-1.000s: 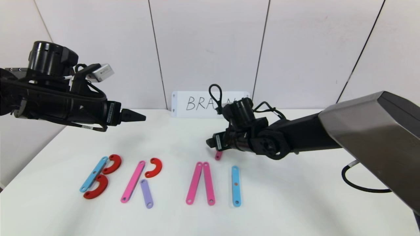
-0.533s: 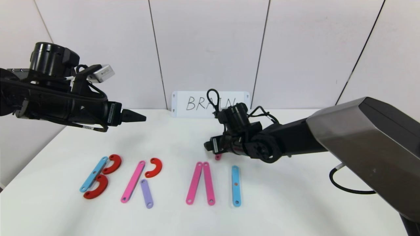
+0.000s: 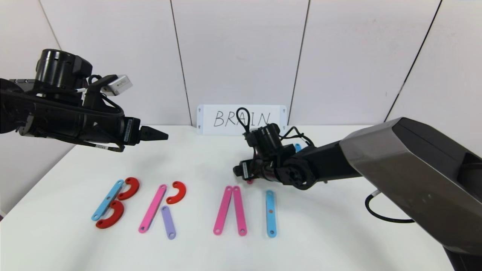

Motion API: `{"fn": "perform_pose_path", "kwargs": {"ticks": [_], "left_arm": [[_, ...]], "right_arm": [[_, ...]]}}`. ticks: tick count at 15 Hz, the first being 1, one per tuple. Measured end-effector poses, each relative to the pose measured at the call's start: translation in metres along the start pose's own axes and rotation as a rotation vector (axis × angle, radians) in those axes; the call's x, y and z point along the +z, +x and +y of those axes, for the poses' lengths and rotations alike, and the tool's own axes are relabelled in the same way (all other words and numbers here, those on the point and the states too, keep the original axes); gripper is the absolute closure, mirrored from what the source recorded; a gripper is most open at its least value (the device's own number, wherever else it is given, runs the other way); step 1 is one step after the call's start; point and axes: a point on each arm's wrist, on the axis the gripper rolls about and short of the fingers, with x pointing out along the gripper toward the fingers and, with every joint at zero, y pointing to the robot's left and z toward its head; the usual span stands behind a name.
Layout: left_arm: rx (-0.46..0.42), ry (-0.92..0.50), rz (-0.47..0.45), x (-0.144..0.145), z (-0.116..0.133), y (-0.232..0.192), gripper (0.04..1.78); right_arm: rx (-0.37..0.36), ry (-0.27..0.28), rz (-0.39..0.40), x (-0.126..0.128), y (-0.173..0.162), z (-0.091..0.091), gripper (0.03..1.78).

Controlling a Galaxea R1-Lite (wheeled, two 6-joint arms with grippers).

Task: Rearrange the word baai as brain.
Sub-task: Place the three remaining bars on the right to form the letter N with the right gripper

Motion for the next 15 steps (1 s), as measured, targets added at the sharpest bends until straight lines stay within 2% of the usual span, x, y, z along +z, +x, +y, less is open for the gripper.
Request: {"fn": "perform_pose_path", "kwargs": {"ticks": [9,12,15], "left_arm": [[-0.003,0.000,0.001,-0.0001,-0.0002,0.0001,0.08],[-0.002,0.000,0.000,-0.0001,-0.0001,-0.0001,0.08],[-0.002,0.000,0.000,0.0000,-0.0001,-0.0004,0.08]], "right_arm": [[-0.001,-0.002,0.006,-0.0018,0.0021,-0.0001,0.09],[-0.011,-0.004,0.008,-0.0033,0.0022,0.0000,0.30],[-0.013,-0.006,0.010,-0.0039,0.0024,0.0000,0.73]]}}
